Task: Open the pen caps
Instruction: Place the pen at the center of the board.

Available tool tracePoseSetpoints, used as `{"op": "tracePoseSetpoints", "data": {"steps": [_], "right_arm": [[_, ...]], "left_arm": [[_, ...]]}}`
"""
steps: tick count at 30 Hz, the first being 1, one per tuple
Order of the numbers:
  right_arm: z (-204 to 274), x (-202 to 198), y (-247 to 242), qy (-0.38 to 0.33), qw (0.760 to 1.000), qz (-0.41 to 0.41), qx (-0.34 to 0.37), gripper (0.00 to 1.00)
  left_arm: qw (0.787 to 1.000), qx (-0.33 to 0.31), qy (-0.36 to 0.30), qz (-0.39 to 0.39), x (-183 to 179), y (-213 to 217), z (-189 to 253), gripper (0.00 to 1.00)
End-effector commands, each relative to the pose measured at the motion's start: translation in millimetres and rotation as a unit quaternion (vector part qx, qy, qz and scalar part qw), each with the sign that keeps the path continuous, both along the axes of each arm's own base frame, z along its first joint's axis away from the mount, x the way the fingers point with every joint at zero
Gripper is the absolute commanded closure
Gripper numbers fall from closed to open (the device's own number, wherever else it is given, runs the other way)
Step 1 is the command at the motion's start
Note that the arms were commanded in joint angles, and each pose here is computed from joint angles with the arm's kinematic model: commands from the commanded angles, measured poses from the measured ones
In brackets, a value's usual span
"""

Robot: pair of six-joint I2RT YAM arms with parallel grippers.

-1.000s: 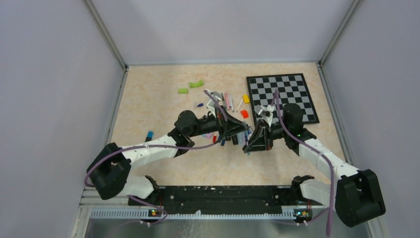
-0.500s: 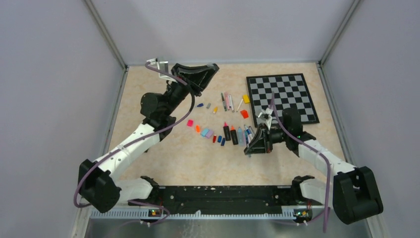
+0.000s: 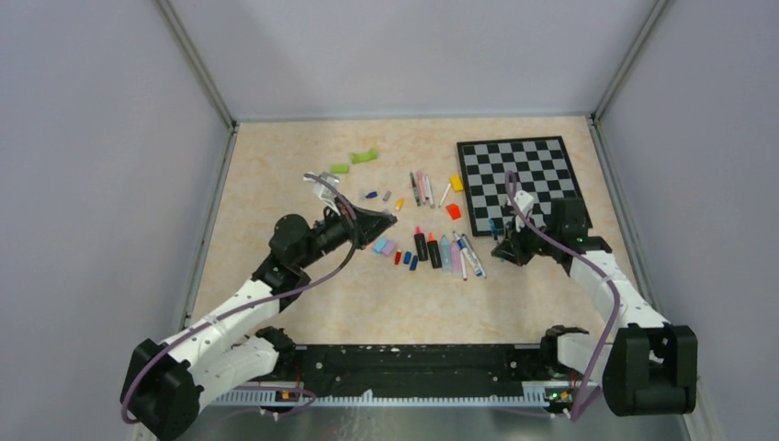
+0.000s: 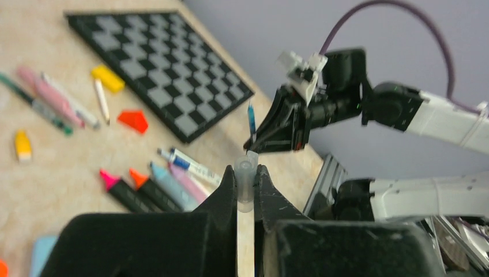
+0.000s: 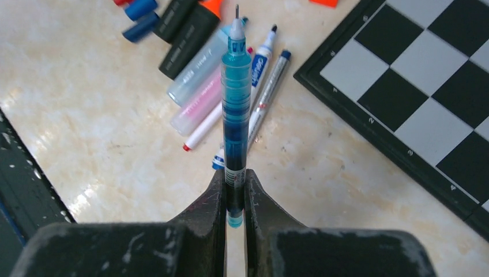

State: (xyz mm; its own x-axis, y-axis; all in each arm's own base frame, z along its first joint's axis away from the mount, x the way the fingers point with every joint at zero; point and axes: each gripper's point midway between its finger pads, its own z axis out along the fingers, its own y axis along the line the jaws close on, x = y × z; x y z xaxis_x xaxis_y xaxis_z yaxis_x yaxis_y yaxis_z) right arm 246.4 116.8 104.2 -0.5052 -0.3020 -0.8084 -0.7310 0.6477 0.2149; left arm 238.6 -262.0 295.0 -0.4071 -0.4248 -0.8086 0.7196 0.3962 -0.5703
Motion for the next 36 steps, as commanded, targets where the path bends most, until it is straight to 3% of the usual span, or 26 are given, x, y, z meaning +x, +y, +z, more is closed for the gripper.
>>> {"op": "tracePoseSetpoints", "data": {"steps": [1, 10, 36], "right_arm": [[-20, 4, -22, 0.013, 0.997, -0.002, -0.073, 0.96], [-49, 5, -26, 0.088, 0.991, 0.015, -0.101, 0.91], [-71, 5, -14, 0.175, 0.978, 0.037, -0.109, 0.75]], "left_arm": [[0.998, 0.014, 0.054, -0.013, -14, 4, -36, 1.0], [0.988, 0.05, 0.136, -0.053, -22, -6, -96, 1.0], [0.98, 0.063, 0.171, -0.08, -30, -13, -123, 1.0]]}}
